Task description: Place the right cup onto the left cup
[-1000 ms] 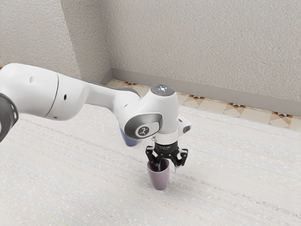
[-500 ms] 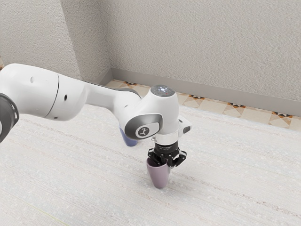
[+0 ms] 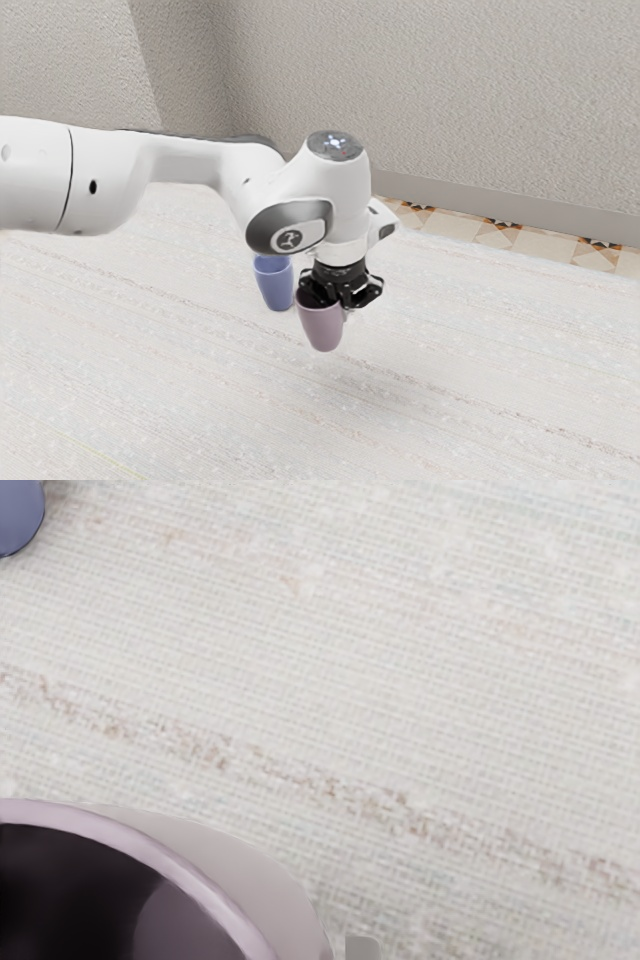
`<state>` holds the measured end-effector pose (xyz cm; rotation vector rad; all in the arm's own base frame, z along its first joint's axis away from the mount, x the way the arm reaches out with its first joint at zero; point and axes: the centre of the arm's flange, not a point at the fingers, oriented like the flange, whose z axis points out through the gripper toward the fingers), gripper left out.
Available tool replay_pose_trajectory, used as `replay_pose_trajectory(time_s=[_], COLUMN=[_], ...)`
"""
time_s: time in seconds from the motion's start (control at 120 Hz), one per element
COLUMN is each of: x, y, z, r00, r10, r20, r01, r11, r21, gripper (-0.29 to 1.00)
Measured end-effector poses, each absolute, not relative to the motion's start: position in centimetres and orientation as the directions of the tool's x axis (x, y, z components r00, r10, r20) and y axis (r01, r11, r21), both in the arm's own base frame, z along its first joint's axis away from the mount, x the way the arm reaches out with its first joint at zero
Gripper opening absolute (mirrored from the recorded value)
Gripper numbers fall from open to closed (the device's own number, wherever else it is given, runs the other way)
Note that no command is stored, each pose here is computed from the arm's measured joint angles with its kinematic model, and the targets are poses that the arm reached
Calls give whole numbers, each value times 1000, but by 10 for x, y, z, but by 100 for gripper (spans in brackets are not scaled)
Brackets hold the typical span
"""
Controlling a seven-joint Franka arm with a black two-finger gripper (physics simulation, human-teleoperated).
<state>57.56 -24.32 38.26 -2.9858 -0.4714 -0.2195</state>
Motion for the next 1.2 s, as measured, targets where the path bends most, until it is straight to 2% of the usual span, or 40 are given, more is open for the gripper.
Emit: replay_pose_trajectory(time_s=[0.167,0.5,0.767,1.2], x=[572,606,637,685], y=[-220,-140,-101,-81], z=[424,449,442,427], r00=[924,900,919,954], r10=[325,377,339,231], r20=[204,218,202,189], r01=[353,413,374,262], r11=[-928,-897,-912,-951], r21=[-118,-157,-170,-161], gripper=[-8,-8,-8,-8])
